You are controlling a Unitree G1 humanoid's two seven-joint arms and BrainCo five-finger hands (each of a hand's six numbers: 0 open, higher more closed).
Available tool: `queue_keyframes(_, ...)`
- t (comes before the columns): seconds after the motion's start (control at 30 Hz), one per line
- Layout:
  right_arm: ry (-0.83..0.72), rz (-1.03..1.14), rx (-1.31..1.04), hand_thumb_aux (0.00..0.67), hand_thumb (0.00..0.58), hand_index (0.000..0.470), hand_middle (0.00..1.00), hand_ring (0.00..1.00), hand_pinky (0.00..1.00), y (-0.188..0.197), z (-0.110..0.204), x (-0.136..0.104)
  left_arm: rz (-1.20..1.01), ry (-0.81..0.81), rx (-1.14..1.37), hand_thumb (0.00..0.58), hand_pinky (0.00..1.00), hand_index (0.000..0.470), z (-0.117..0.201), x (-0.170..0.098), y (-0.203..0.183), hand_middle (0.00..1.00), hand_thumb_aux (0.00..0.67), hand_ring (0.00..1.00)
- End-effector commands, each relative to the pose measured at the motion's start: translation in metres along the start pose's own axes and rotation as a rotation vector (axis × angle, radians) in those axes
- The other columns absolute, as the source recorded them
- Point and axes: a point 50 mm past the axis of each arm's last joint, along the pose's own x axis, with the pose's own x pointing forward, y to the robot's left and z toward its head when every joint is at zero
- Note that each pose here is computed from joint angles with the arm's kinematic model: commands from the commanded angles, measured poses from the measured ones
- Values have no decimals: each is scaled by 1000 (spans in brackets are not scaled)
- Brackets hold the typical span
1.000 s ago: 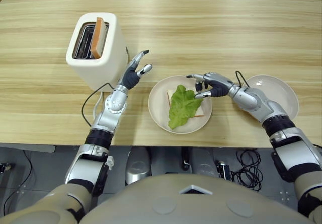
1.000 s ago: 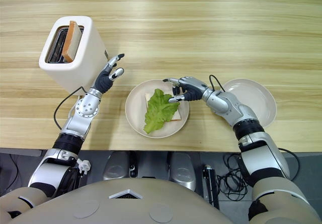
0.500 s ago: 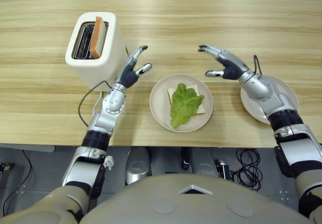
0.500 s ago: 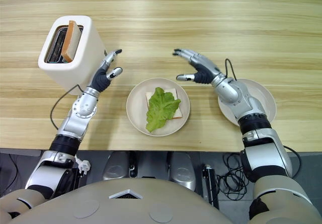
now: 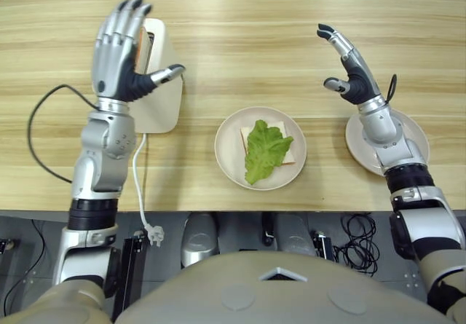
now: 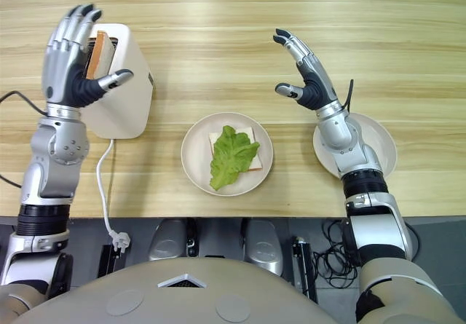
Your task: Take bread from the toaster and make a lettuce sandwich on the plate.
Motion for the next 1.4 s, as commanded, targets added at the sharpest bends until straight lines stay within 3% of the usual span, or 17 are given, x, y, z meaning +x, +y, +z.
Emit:
queue_keyframes(0.03,23,-9,26,0,0,0,0,0,0,4,-3,-4,-40,115,84,0,0,0,-23,-3,-5,0,0,0)
queue_keyframes(0.47,49,19,19,0,0,0,0,0,0,13,-8,-10,-176,281,153,0,0,0,-52,-8,-28,0,0,0)
queue_keyframes(0.73,57,29,9,0,0,0,0,0,0,17,-10,-12,-221,275,147,0,0,0,-51,-6,-39,0,0,0)
queue_keyframes(0.77,57,30,4,0,0,0,0,0,0,17,-10,-12,-222,272,148,377,0,188,-51,-6,-39,0,273,0)
queue_keyframes(0.8,56,31,2,0,0,0,0,0,0,17,-10,-13,-222,269,148,517,0,308,-50,-6,-40,0,449,0)
queue_keyframes(0.83,56,31,2,0,0,0,0,0,0,17,-11,-13,-222,266,148,570,0,400,-50,-5,-40,0,583,0)
queue_keyframes(0.87,57,31,2,0,0,0,0,0,0,17,-11,-13,-218,262,148,580,0,460,-49,-5,-40,0,670,0)
queue_keyframes(1.4,75,44,14,0,0,0,0,0,0,26,-12,-16,-137,198,113,580,0,460,-37,6,-35,0,670,0)
